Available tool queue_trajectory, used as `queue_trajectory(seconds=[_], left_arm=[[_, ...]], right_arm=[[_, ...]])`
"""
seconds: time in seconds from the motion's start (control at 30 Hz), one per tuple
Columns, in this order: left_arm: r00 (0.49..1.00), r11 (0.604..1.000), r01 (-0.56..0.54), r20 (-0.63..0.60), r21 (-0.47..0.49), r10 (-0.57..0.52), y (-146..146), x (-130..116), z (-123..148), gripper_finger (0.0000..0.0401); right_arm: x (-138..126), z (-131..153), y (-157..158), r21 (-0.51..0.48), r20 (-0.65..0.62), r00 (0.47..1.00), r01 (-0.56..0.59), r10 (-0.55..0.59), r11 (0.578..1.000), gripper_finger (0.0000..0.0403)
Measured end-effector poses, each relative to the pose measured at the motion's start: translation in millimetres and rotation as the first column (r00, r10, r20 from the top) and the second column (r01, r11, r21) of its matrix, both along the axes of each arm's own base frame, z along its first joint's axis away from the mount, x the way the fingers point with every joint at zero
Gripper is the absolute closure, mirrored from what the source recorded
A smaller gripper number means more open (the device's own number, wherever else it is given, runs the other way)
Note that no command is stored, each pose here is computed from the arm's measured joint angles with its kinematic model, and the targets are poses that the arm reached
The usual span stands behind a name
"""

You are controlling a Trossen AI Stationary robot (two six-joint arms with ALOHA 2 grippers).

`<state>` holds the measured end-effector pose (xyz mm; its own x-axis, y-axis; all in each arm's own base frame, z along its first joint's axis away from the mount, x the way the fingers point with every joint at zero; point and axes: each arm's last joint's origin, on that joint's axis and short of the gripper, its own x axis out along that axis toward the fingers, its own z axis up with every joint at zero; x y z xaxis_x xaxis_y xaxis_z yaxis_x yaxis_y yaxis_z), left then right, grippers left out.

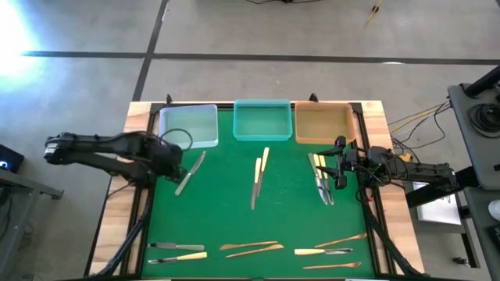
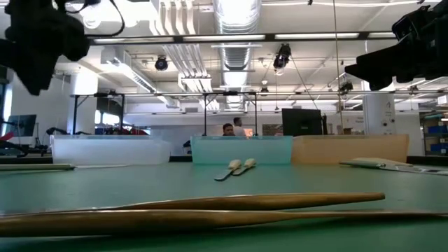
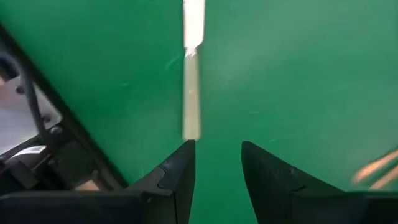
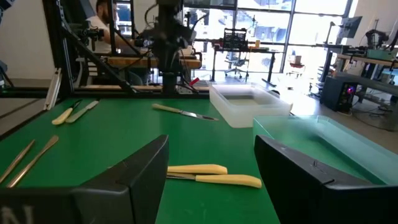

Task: Sort silverware by color (type)
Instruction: Put the top left silver knife into the transparent bin

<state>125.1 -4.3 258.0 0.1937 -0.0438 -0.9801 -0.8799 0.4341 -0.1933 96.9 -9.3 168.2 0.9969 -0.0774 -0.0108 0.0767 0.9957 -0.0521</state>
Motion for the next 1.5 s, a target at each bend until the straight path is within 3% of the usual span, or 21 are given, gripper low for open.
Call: queue_trajectory(seconds=[0.2,0.4,0.53,0.63,0.87,1.0,1.5], left_arm=[[0.996,0.998,0.033,-0.083,-0.062,-0.038,-8,-4,-31,0.0288],[0.997,0.998,0.067,-0.036,-0.014,-0.067,-12,6,-31,0.0288],[0.993,0.992,0.098,-0.055,-0.082,-0.103,-19,9,-45,0.0288],[0.990,0.991,0.112,-0.082,-0.071,-0.118,-24,12,-50,0.0288],[0.982,0.996,0.085,-0.165,-0.030,-0.089,-28,22,-66,0.0288],[0.988,0.997,0.073,-0.132,-0.038,-0.077,-32,36,-76,0.0288],[0.945,0.994,-0.109,-0.308,0.014,0.108,-35,49,-105,0.0288]], right_arm=[[0,0,0,0.000,0.000,1.000,0.000,0.000,1.000,0.0172],[0,0,0,0.000,0.000,1.000,0.000,0.000,1.000,0.0172],[0,0,0,0.000,0.000,1.000,0.000,0.000,1.000,0.0172],[0,0,0,0.000,0.000,1.000,0.000,0.000,1.000,0.0172],[0,0,0,0.000,0.001,1.000,0.000,0.000,1.000,0.0172],[0,0,0,0.000,0.000,1.000,0.000,0.000,1.000,0.0172],[0,0,0,0.000,0.000,1.000,0.000,0.000,1.000,0.0172]])
